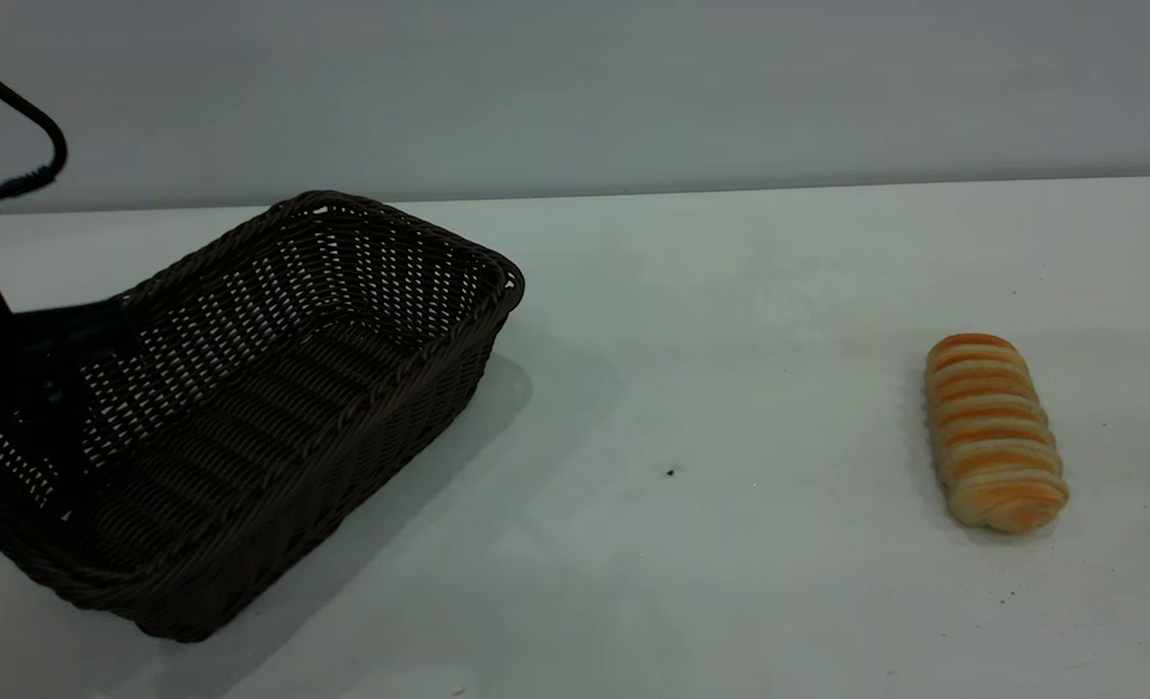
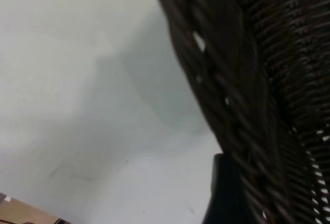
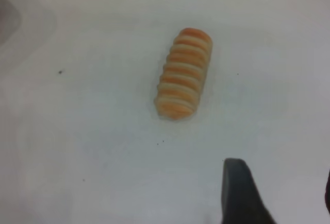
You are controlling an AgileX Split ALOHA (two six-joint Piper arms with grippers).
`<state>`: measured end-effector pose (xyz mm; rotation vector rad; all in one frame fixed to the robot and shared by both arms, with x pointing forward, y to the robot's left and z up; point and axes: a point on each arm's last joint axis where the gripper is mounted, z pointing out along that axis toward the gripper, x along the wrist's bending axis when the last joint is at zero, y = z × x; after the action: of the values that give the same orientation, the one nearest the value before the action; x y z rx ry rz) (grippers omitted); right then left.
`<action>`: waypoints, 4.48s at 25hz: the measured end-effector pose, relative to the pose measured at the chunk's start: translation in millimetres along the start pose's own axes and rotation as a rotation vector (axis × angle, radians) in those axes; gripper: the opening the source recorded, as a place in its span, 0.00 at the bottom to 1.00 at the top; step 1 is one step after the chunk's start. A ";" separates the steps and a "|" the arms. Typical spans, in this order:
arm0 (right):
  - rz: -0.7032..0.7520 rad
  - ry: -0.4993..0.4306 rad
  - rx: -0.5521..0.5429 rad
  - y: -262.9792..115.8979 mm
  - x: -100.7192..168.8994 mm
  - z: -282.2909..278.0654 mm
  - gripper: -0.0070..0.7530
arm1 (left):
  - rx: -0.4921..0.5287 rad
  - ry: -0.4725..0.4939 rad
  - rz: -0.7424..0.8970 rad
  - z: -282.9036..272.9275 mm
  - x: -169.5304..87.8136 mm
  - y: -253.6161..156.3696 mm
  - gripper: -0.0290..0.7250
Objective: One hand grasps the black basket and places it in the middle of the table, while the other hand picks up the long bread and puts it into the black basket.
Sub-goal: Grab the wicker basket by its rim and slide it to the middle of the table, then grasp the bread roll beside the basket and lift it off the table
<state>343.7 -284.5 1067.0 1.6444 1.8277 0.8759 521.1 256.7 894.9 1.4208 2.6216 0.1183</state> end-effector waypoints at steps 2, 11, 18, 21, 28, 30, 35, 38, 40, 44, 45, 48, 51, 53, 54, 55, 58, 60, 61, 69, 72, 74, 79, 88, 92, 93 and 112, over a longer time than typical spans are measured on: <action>0.000 0.000 0.002 -0.2 0.0 0.0 0.50 | 0.006 0.004 -0.013 3.8 0.0 -0.2 0.76; 0.000 0.000 0.003 -0.2 0.0 0.0 0.50 | -0.010 -0.018 -0.032 23.0 -3.5 2.2 0.75; 0.000 0.000 0.003 -0.2 0.0 0.0 0.50 | -0.059 -0.069 -0.046 25.0 -8.2 7.4 0.34; 0.000 0.000 0.003 -0.2 0.0 0.0 0.50 | -0.080 -0.078 -0.012 24.7 -9.5 9.1 0.26; 0.003 0.003 0.003 -0.2 0.3 0.0 0.50 | -0.097 -0.091 0.179 21.4 -21.3 3.7 0.26; 0.010 0.010 0.002 -0.2 0.9 0.0 0.50 | -0.106 -0.102 0.265 18.0 -32.4 1.3 0.26; 0.018 0.018 0.002 -0.1 1.6 0.0 0.50 | -0.128 -0.122 0.433 5.5 -62.2 1.6 0.26; 0.018 0.018 0.001 0.0 1.6 0.0 0.50 | -0.124 -0.110 0.476 3.3 -71.9 8.8 0.26; 0.018 0.017 -0.010 0.9 1.5 0.0 0.50 | -0.117 -0.105 0.501 4.1 -77.3 13.0 0.26; 0.019 0.015 -0.048 5.1 1.2 1.1 0.50 | -0.080 -0.121 0.523 12.2 -84.5 14.3 0.26; 0.020 0.015 -0.048 5.9 1.2 2.4 0.50 | -0.068 -0.131 0.521 14.9 -86.0 13.7 0.26; 0.033 0.024 -0.022 7.8 1.7 9.7 0.50 | -0.034 -0.149 0.558 23.7 -88.3 10.8 0.26; 0.036 0.026 -0.003 10.4 1.5 18.0 0.50 | -0.017 -0.147 0.576 29.5 -88.3 9.5 0.26; 0.015 0.024 -0.003 12.2 1.2 21.7 0.50 | -0.018 -0.147 0.575 30.0 -88.4 9.5 0.26; 0.004 0.023 -0.003 13.1 1.1 23.7 0.50 | -0.023 -0.150 0.572 29.9 -88.8 9.9 0.26; 0.000 0.024 -0.002 14.0 1.0 25.9 0.50 | -0.027 -0.152 0.572 29.9 -89.0 10.2 0.25; 0.004 0.033 0.006 17.5 1.3 35.6 0.50 | -0.033 -0.155 0.570 29.8 -89.5 10.6 0.32; 0.006 0.051 0.021 19.8 2.5 45.3 0.52 | -0.036 -0.162 0.561 29.7 -90.2 10.8 0.46; 0.006 0.063 0.029 21.2 3.3 51.5 0.53 | -0.036 -0.166 0.554 29.6 -90.5 10.8 0.54; 0.046 0.120 0.080 27.8 5.7 109.6 0.72 | -0.049 -0.190 0.543 15.4 -92.0 11.5 0.84; 0.092 0.118 0.122 24.8 4.5 133.3 0.75 | -0.071 -0.203 0.569 0.1 -92.2 12.6 0.81; 0.121 0.114 0.166 19.6 3.6 150.6 0.76 | -0.096 -0.214 0.586 -13.1 -92.1 13.7 0.79; 0.169 0.099 0.271 3.8 1.4 193.3 0.76 | -0.176 -0.237 0.626 -45.5 -90.6 16.7 0.76; 0.085 0.099 0.395 -12.9 14.4 273.2 0.76 | -0.278 -0.295 0.631 -92.2 -86.3 16.3 0.76; 0.050 0.055 0.420 -21.8 9.6 302.8 0.76 | -0.307 -0.314 0.630 -108.9 -83.1 14.5 0.76; 0.047 0.051 0.427 -23.7 9.1 308.4 0.76 | -0.315 -0.320 0.629 -112.5 -82.5 14.2 0.76; 0.001 -0.003 0.395 -20.0 -2.0 330.3 0.05 | -0.421 -0.383 0.629 -158.3 -71.5 7.9 0.76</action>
<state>578.2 -248.4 836.3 1.8749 2.0966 0.5317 538.3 202.1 1059.1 1.8170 1.6589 0.3962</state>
